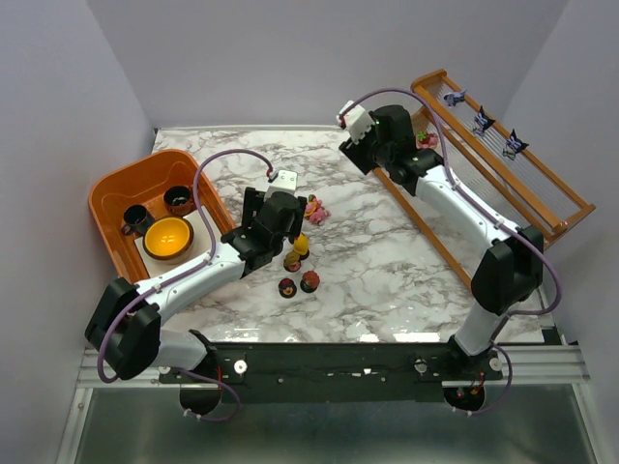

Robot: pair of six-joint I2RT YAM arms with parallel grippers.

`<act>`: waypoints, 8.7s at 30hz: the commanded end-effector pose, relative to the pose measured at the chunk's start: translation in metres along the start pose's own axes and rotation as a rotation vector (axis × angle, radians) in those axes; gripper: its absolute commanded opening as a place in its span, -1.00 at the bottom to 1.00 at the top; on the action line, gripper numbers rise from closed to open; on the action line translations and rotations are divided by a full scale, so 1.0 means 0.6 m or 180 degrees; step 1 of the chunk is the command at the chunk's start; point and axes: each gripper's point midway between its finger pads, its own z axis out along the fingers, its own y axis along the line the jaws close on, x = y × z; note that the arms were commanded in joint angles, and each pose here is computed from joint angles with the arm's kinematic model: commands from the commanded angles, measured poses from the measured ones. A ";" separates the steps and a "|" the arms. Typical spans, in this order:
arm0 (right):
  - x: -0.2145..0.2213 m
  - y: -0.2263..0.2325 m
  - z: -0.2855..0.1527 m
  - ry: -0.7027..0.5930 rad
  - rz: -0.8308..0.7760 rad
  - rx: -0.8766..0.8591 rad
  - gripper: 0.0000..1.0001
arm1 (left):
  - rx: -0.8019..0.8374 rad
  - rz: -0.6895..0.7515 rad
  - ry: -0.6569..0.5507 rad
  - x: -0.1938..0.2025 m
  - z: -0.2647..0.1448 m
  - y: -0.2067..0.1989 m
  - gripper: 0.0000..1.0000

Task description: Place and organize the plastic toys onto the shelf

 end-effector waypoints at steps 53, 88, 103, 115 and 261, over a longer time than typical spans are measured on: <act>0.143 0.352 0.125 0.0581 0.2597 -0.1574 -0.44 | 0.0077 -0.0079 -0.0129 -0.016 -0.014 -0.008 0.98; 0.153 0.302 -0.029 0.0546 0.4137 -0.0579 -0.99 | 0.1127 -0.0731 0.0199 0.003 -0.014 -0.140 0.98; 0.091 0.291 -0.078 0.0354 0.4702 -0.0868 -0.98 | 0.1683 -0.1444 -0.0124 -0.050 -0.010 -0.208 0.98; 0.081 0.293 -0.082 0.0337 0.4841 -0.0941 -0.98 | 0.1621 -0.1557 -0.0083 -0.034 0.010 -0.218 0.82; 0.263 -0.179 -0.166 0.0909 0.0788 0.1438 -0.98 | 0.0689 -0.0527 -0.0276 -0.034 -0.053 0.031 0.98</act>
